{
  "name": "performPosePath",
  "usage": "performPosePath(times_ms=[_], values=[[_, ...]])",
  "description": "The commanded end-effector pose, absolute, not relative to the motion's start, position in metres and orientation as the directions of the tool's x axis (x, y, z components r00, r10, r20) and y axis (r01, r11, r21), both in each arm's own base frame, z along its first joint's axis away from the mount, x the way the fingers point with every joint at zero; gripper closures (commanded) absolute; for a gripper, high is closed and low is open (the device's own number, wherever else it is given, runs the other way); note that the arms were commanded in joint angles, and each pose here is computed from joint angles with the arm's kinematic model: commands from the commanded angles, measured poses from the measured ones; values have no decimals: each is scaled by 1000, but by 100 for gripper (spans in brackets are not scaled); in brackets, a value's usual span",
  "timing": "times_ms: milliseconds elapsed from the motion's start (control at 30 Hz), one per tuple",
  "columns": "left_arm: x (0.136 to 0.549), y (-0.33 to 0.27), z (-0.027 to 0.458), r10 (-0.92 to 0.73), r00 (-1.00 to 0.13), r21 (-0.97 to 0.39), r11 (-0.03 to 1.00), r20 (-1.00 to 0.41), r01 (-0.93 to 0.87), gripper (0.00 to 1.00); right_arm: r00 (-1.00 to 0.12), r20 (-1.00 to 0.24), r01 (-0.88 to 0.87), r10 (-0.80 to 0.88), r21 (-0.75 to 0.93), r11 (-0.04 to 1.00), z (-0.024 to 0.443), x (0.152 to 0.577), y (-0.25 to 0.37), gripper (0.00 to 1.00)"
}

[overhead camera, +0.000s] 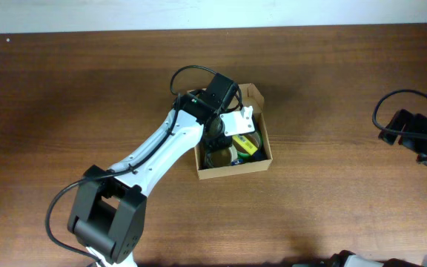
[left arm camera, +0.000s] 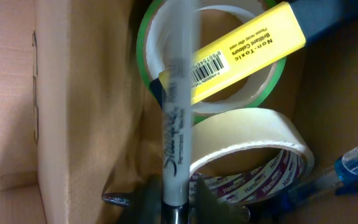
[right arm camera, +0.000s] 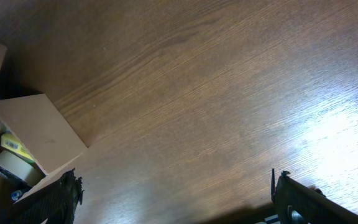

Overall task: Pack container
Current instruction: 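Release the Sharpie and withdraw the left gripper from the box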

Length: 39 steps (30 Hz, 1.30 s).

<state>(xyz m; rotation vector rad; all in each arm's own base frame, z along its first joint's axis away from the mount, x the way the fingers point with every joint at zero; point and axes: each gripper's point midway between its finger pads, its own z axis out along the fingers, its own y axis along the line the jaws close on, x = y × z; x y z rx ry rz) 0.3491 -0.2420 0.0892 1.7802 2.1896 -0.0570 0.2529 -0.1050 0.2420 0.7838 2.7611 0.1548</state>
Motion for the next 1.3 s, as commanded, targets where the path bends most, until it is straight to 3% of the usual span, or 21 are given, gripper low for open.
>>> performPosePath(times_ms=[0,67,300,467,633,733,833,1033,1267], values=[[346,-245,87,950,-157,157,205,-271,966,41,-817,-237,494,526,184,850,246,252,-103,1],[346,-244,87,950,-157,158,205,-271,966,23,-817,-237,494,526,184,850,246,252,-103,1],[352,-248,95,938,-185,170,242,-295,955,4,-817,-238,494,526,184,850,246,252,-103,1],[374,-257,155,878,-243,245,364,-412,899,0,-813,-253,491,524,186,851,247,255,-105,1],[415,-235,232,713,-435,330,664,-550,671,0,-808,-275,487,521,185,853,248,260,-107,1],[433,-207,252,522,-576,266,841,-629,471,0,-804,-291,484,519,185,855,250,263,-109,1],[439,-180,249,281,-702,114,955,-654,275,0,-796,-317,483,515,179,857,252,268,-113,1],[435,-136,231,-143,-833,-187,981,-534,-48,3,-780,-367,475,507,180,861,256,280,-120,1],[441,-104,215,-299,-837,-259,946,-458,-196,6,-797,-314,477,515,196,857,239,289,-121,1]])
